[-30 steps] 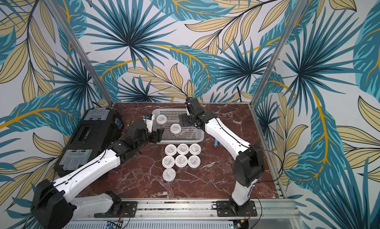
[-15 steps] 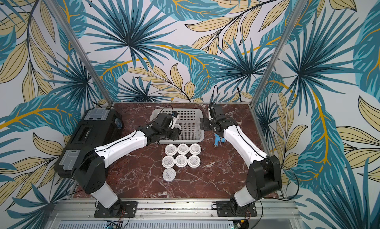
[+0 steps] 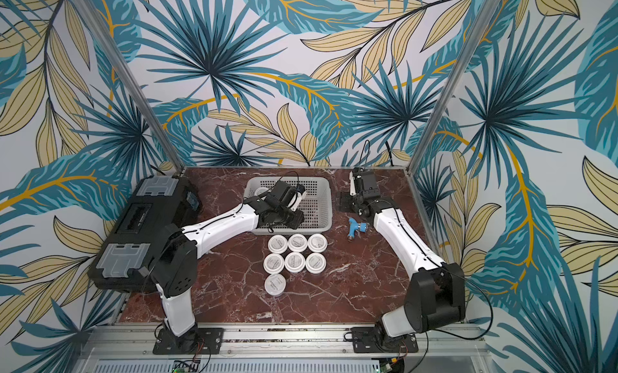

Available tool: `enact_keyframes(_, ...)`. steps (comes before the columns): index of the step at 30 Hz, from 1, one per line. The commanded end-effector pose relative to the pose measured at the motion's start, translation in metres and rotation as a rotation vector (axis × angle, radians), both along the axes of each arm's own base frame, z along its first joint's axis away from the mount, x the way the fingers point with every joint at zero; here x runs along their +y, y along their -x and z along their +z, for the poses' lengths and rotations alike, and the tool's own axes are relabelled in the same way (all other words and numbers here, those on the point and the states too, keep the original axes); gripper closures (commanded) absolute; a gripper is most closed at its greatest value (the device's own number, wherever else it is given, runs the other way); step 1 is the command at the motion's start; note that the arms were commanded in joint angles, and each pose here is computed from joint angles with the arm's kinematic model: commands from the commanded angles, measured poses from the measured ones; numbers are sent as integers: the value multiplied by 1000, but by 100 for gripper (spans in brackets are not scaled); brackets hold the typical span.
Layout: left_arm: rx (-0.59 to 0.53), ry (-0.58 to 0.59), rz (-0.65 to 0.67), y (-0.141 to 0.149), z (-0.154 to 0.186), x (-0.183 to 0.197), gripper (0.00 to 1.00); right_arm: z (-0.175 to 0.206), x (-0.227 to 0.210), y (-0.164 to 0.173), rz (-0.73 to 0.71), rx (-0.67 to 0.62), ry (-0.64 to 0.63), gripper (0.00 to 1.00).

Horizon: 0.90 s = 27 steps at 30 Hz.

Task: Put the yogurt in the basket
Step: Adjust the yogurt in the basket.

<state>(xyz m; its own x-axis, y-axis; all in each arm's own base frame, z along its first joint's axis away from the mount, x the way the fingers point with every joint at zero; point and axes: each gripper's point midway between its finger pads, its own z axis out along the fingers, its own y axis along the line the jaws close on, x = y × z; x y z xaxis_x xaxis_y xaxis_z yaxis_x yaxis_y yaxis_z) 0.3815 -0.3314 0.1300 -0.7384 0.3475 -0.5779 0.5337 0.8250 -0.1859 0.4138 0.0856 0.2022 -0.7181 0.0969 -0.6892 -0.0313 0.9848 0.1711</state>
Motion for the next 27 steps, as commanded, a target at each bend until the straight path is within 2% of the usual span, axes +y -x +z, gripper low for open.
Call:
enact_keyframes(1, 11, 1, -3, -3, 5, -3, 63, -2, 2, 3, 20, -6, -11, 15)
enact_keyframes(27, 70, -39, 27, -36, -35, -1, 62, -8, 5, 0, 31, 4, -20, 16)
